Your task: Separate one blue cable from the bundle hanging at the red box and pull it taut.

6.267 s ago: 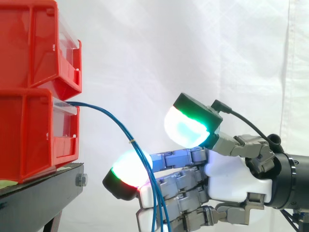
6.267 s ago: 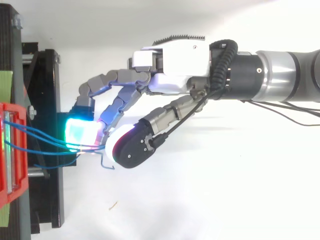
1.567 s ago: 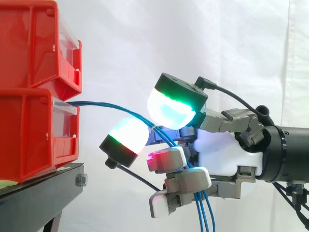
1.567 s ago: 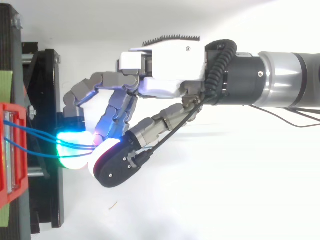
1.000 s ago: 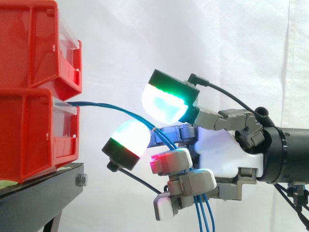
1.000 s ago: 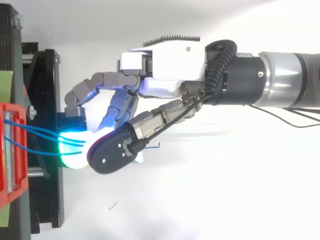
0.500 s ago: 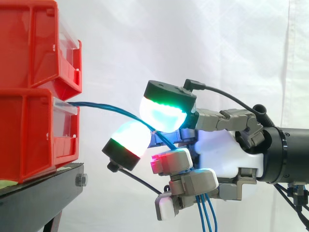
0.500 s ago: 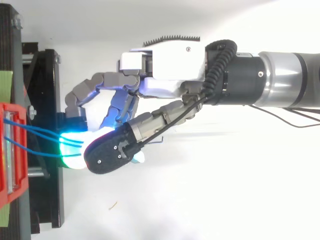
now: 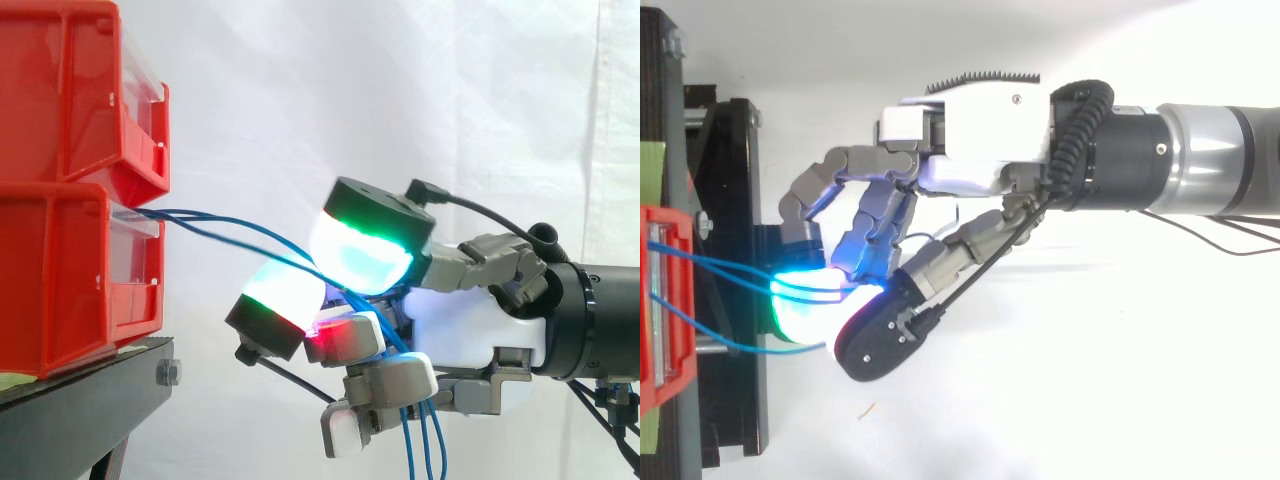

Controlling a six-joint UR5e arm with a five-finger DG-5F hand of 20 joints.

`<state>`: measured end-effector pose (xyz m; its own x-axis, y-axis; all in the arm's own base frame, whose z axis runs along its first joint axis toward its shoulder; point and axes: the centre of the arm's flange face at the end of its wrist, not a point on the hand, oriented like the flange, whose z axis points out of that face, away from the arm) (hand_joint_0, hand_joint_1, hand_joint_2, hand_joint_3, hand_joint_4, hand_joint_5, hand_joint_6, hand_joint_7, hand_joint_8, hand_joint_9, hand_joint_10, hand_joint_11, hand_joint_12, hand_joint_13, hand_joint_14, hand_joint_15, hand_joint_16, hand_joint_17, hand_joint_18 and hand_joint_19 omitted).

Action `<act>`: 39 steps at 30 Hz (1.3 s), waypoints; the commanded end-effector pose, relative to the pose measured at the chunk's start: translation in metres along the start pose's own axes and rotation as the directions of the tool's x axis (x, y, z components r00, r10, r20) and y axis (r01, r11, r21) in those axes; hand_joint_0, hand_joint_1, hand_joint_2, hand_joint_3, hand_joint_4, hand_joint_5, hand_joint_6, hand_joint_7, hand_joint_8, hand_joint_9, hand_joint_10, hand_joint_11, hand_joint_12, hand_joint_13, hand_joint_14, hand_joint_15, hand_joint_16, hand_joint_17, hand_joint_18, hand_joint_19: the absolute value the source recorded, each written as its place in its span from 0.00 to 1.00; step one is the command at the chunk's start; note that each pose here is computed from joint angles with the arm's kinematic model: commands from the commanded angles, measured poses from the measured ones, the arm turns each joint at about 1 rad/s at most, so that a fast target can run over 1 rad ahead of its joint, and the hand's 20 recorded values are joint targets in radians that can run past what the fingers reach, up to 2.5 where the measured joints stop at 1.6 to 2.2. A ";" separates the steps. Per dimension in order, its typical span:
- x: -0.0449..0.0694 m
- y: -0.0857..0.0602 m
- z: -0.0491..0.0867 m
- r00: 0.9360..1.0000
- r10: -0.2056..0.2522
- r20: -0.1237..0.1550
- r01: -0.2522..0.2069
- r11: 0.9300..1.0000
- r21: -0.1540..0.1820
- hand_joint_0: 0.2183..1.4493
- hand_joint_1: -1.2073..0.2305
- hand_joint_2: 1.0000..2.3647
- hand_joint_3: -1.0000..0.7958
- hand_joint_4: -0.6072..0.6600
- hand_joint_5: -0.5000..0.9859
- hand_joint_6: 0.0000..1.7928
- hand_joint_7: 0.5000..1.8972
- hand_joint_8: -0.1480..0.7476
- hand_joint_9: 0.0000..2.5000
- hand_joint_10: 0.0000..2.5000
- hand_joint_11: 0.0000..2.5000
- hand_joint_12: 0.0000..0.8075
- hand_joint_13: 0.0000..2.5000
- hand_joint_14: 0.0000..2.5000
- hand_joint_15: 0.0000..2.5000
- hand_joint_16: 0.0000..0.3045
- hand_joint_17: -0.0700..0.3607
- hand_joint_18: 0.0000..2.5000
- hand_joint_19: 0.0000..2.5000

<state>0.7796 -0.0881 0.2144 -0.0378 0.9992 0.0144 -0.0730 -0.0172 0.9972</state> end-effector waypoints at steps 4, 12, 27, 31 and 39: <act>0.000 0.000 0.000 1.000 0.000 0.000 0.000 1.000 0.000 0.38 0.20 0.00 0.28 0.64 0.19 0.49 0.32 0.52 0.40 0.01 0.48 0.48 0.46 0.01 0.41 0.14 0.38 0.35 0.21; 0.000 0.000 0.000 1.000 -0.002 0.000 0.002 1.000 0.000 0.22 0.44 0.00 0.28 0.65 0.23 0.45 0.33 0.55 0.41 0.01 0.45 0.51 0.45 0.01 0.37 0.15 0.41 0.35 0.24; 0.000 0.000 0.000 1.000 -0.002 0.003 0.002 1.000 0.002 0.38 0.36 0.01 0.49 0.62 0.22 0.35 0.44 0.51 0.37 0.01 0.40 0.48 0.45 0.01 0.37 0.15 0.40 0.36 0.26; 0.000 0.000 0.000 1.000 -0.002 0.003 0.002 1.000 0.005 0.34 0.36 0.01 0.38 0.62 0.22 0.36 0.43 0.50 0.36 0.01 0.41 0.47 0.44 0.01 0.37 0.14 0.39 0.35 0.27; 0.000 0.002 0.000 0.998 -0.062 0.001 0.062 0.998 0.002 0.36 0.56 0.00 0.32 0.61 0.25 0.33 0.50 0.51 0.40 0.01 0.39 0.47 0.46 0.01 0.38 0.14 0.39 0.37 0.28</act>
<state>0.7791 -0.0883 0.2144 -0.0342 0.9994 -0.0098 -0.0701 0.0074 0.9975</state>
